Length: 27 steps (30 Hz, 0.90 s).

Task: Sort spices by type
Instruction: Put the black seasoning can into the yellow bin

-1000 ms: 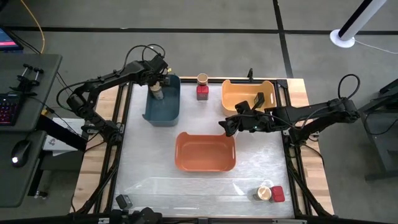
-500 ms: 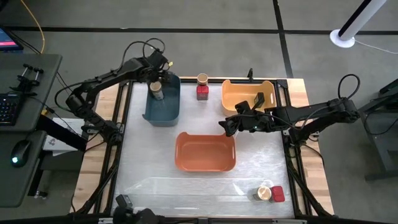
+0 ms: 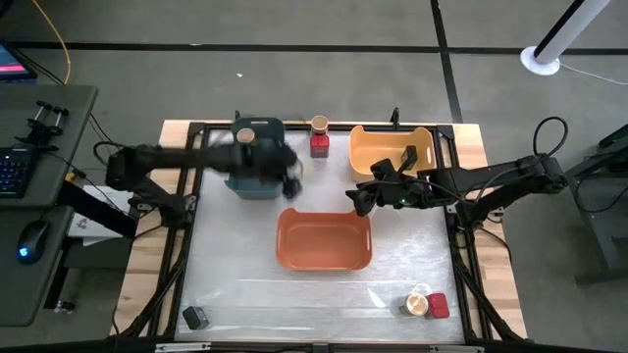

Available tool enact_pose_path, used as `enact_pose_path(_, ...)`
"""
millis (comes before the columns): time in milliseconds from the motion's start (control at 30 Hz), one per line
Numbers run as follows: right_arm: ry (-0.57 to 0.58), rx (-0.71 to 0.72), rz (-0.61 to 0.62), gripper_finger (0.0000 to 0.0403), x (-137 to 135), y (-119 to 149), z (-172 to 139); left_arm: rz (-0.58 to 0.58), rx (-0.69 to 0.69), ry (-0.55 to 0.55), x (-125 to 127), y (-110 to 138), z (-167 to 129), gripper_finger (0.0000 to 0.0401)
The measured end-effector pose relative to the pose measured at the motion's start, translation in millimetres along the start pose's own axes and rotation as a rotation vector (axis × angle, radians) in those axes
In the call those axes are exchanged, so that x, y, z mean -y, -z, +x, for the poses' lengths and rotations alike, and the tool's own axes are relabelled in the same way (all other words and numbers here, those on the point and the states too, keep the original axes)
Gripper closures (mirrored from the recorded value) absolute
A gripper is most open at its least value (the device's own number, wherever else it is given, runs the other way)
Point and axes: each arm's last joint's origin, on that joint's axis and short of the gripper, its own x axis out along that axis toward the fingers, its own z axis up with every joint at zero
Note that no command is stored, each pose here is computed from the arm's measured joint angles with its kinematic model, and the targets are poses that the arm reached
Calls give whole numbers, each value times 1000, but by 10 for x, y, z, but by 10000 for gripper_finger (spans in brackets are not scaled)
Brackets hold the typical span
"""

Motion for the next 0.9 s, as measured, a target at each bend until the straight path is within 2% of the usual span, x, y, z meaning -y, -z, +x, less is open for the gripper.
enact_pose_path(100, 7, -5, -7, 171, 7, 5, 0, 181, -29, 113, 519, 332, -182, 110)
enact_pose_path(167, 14, -10, -12, 171, 15, 11, 0, 244, -58, 154, 758, 585, -316, 110)
enact_pose_path(233, 19, -14, -15, 171, 21, 15, 0, 279, -114, 159, 886, 846, -460, 110)
enact_pose_path(333, 19, -14, -15, 171, 21, 15, 0, 264, -176, 164, 943, 1161, -739, 110)
enact_pose_path(467, 19, -14, -15, 171, 21, 15, 0, 178, -252, 241, 933, 1488, -1165, 110)
enact_pose_path(567, 19, -15, -22, 171, 21, 15, 0, 61, -398, 289, 893, 1679, -1387, 110)
enact_pose_path(667, 18, -15, -39, 171, 21, 15, 0, -153, -571, 228, 872, 1818, -1476, 110)
enact_pose_path(733, 19, -15, -42, 171, 21, 15, 0, -274, -625, 195, 897, 1885, -1511, 110)
enact_pose_path(833, 18, -16, -42, 171, 21, 15, 0, -380, -652, 159, 964, 1982, -1531, 110)
enact_pose_path(900, 18, -17, -42, 171, 21, 16, 0, -398, -668, 158, 1041, 2069, -1537, 114)
